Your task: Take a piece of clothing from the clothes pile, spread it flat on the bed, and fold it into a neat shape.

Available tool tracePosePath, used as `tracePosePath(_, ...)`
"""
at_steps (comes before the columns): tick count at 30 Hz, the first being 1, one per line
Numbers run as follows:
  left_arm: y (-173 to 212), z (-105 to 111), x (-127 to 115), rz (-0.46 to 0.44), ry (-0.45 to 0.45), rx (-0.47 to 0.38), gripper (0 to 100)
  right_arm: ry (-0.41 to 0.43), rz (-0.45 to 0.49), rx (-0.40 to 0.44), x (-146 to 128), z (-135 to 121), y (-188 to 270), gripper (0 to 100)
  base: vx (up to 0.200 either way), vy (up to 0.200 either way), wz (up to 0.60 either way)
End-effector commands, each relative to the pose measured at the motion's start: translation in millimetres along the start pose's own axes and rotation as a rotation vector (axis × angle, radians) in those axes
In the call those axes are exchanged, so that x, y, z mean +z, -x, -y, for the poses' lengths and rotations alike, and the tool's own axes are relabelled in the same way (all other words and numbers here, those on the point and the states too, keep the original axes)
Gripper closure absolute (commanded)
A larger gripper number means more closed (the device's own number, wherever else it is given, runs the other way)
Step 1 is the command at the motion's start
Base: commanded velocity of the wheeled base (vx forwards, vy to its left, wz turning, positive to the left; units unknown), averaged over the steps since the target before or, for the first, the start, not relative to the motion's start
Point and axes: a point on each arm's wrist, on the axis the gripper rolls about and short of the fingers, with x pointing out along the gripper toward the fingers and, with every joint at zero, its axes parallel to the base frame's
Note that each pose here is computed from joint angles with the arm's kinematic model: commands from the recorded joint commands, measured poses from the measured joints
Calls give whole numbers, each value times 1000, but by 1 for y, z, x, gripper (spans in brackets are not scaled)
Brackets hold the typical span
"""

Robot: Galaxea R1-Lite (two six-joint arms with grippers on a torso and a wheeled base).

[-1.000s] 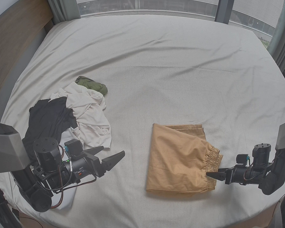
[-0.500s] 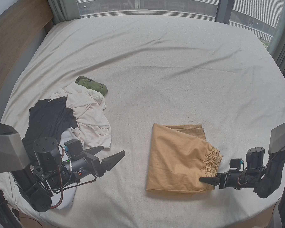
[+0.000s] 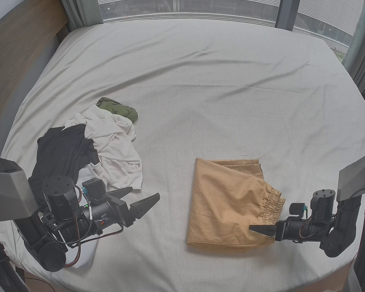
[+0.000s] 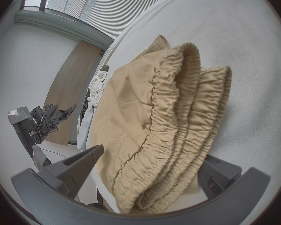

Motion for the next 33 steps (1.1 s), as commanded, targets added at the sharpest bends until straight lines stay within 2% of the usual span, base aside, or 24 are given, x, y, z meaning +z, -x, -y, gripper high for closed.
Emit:
tracePosePath(1,0,0,0,1,0,0,0,-16,-29,-5,-6,3,-4,0,0,0,0)
tracePosePath(15,0,0,0,0,0,-2,0,-12,-29,-1,-6,2,-4,0,0,0,0)
tracePosePath(16,0,0,0,-1,0,-1,0,-12,-29,-2,-6,2,-4,100,0,0,0)
tracePosePath(33,0,0,0,1,0,0,0,-1,-33,14,-6,-3,-5,100,0,0,0)
